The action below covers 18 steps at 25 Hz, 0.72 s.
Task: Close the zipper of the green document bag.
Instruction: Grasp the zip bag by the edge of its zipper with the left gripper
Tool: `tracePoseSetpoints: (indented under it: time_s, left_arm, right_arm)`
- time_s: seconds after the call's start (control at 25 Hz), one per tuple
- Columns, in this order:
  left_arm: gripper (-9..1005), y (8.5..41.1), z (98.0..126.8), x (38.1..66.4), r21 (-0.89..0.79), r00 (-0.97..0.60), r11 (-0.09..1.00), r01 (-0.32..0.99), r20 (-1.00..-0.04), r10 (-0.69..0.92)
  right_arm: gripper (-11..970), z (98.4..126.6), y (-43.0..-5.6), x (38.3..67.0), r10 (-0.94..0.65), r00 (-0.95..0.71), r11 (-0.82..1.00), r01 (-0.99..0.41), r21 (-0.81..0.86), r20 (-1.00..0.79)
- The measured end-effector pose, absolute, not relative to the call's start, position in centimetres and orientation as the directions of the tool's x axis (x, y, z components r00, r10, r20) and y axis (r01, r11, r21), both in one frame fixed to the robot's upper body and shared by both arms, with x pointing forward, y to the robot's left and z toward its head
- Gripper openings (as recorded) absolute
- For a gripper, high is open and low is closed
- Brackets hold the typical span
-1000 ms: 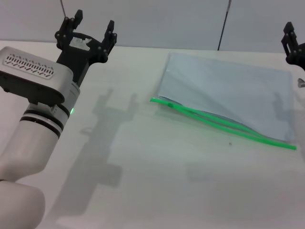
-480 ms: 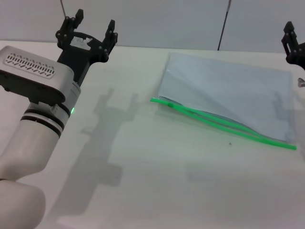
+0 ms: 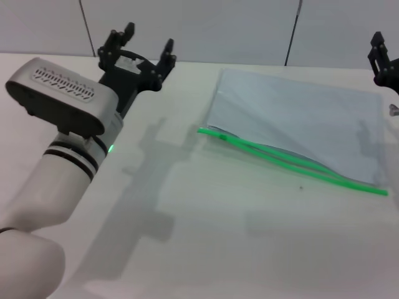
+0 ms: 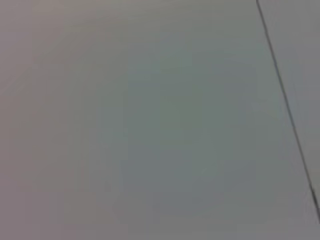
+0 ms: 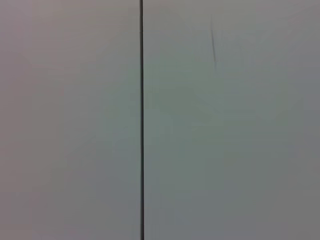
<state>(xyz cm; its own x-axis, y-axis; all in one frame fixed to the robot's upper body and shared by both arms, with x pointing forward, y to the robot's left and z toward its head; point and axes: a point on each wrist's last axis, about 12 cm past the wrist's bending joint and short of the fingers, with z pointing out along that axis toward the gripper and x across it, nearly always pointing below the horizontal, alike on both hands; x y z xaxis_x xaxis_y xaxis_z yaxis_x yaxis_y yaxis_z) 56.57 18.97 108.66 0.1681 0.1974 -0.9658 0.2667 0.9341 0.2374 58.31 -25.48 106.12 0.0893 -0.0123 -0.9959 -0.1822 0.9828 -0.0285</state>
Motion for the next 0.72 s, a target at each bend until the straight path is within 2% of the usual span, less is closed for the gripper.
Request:
tracePoseSetpoints:
  time_s: [0.2, 0.52, 0.72]
  left_arm:
    - [740, 18.4, 109.4, 56.7, 0.19, 0.148, 0.938, 0.291, -0.977, 0.153]
    - [740, 20.3, 110.9, 57.6, -0.048, 0.08, 0.945, 0.322, -0.994, -0.078]
    - [740, 19.8, 111.6, 58.1, -0.037, 0.036, 0.925, 0.379, -0.998, -0.054]
  right_arm:
    - [528, 106.0, -25.6, 58.2, -0.016, 0.085, 0.983, -0.179, -0.031, -0.996]
    - [528, 105.9, -25.7, 58.2, -0.016, 0.083, 0.984, -0.178, -0.031, -0.996]
    - [528, 105.9, -25.6, 58.2, -0.018, 0.078, 0.983, -0.181, -0.032, -0.997]
